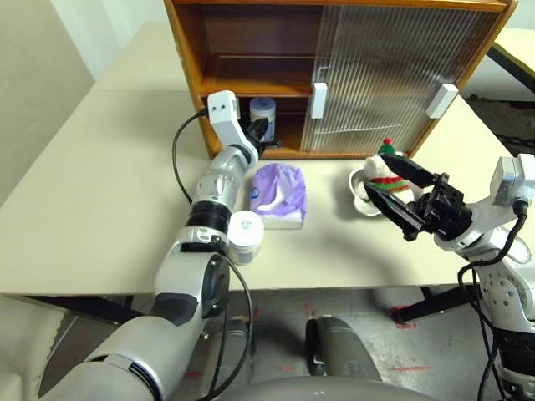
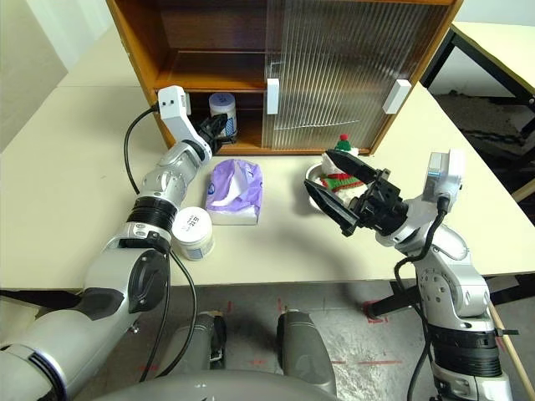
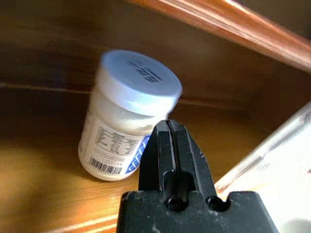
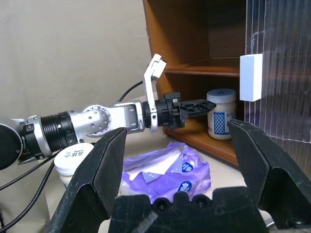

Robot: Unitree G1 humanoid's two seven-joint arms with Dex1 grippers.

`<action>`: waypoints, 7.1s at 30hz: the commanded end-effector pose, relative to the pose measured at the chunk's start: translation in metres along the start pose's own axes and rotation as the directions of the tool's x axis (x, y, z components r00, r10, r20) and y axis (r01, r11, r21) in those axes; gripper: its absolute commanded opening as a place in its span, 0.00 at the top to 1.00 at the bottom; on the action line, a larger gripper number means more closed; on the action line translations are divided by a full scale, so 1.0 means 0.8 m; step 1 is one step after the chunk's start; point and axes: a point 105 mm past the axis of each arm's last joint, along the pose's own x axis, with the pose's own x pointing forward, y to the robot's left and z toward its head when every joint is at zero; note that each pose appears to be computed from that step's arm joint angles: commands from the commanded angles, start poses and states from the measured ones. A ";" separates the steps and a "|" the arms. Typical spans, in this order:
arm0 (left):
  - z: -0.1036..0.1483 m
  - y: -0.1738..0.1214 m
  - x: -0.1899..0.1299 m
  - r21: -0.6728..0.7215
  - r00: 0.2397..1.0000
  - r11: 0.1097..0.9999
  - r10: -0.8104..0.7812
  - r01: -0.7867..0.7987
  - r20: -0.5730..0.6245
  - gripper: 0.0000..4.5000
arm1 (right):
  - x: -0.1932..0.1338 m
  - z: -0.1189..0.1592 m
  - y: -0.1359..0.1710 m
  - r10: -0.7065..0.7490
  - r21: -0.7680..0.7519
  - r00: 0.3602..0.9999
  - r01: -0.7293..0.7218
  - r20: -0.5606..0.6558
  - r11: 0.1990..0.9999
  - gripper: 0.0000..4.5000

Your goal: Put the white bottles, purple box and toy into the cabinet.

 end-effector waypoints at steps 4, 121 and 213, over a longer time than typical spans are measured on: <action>-0.004 0.009 -0.004 -0.208 0.997 0.976 0.077 -0.071 0.021 1.00 | -0.005 0.001 -0.004 -0.003 -0.007 1.000 0.003 -0.009 1.000 0.00; -0.064 0.075 -0.273 0.438 0.484 0.232 -0.587 0.869 -0.649 0.01 | -0.037 -0.008 -0.029 0.153 0.005 0.966 -0.156 -0.208 0.988 0.00; 0.003 0.016 0.015 0.538 0.997 0.841 0.078 -0.065 -0.001 0.29 | 0.032 -0.019 0.025 -0.048 0.029 0.998 0.049 -0.048 0.998 0.00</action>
